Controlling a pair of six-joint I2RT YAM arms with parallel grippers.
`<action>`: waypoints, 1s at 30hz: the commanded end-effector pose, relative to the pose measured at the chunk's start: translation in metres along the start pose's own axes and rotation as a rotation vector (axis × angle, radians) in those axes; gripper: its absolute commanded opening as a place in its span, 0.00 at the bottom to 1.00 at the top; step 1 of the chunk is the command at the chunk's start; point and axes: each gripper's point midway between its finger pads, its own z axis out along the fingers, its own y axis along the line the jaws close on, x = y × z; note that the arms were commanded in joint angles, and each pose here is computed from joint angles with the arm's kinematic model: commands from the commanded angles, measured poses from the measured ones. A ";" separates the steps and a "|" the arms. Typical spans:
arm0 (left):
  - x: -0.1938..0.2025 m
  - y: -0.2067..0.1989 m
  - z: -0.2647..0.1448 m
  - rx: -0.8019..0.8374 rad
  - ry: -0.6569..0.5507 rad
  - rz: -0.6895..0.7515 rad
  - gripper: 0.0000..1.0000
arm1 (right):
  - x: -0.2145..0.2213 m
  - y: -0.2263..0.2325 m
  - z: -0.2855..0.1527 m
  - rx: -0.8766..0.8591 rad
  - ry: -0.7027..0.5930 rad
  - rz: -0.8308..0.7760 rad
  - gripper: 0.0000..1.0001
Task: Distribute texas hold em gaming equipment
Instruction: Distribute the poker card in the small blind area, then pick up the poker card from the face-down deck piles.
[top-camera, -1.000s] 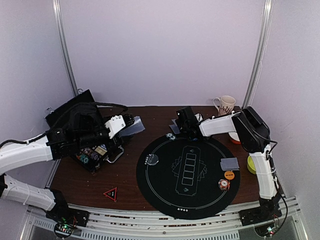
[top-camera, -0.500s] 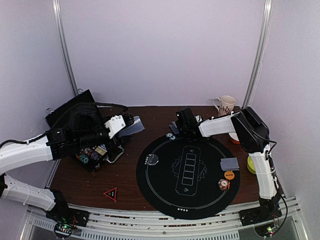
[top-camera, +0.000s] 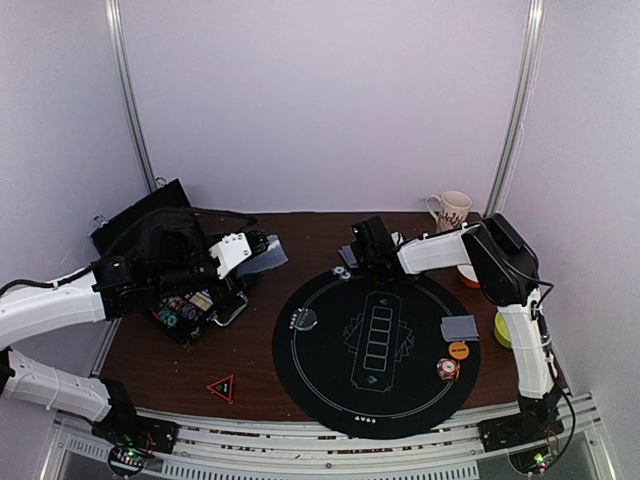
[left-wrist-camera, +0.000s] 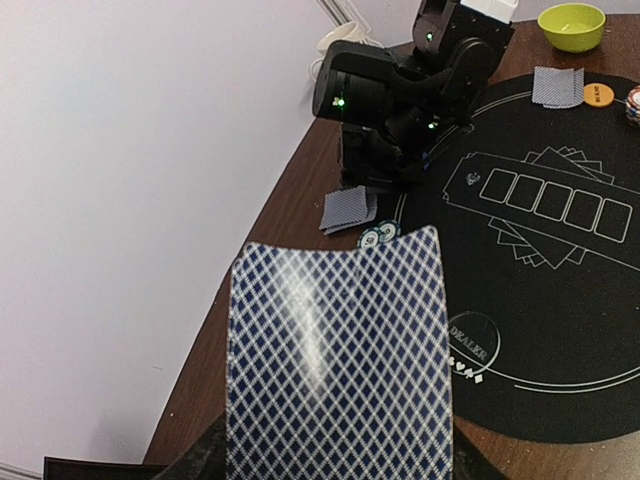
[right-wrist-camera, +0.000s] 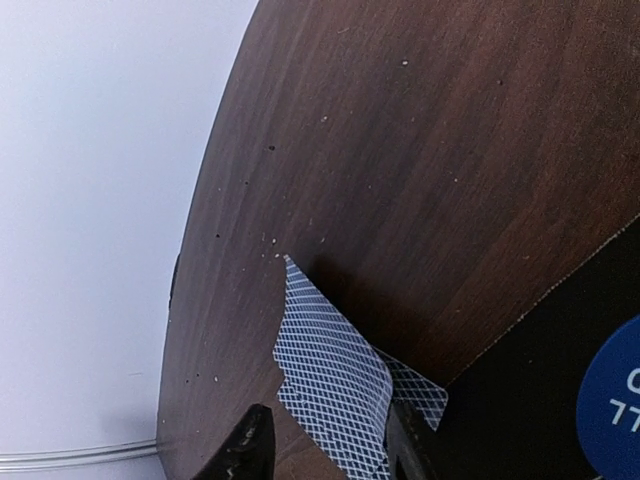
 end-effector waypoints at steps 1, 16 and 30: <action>-0.014 0.013 -0.005 -0.041 -0.045 0.008 0.55 | -0.010 0.014 -0.019 -0.015 -0.015 0.003 0.43; -0.020 0.017 -0.008 -0.053 -0.064 0.019 0.55 | 0.023 0.180 -0.145 -0.560 0.146 -0.600 1.00; -0.031 0.019 -0.005 -0.044 -0.086 0.031 0.55 | 0.120 0.153 -0.308 -1.016 0.684 -1.279 1.00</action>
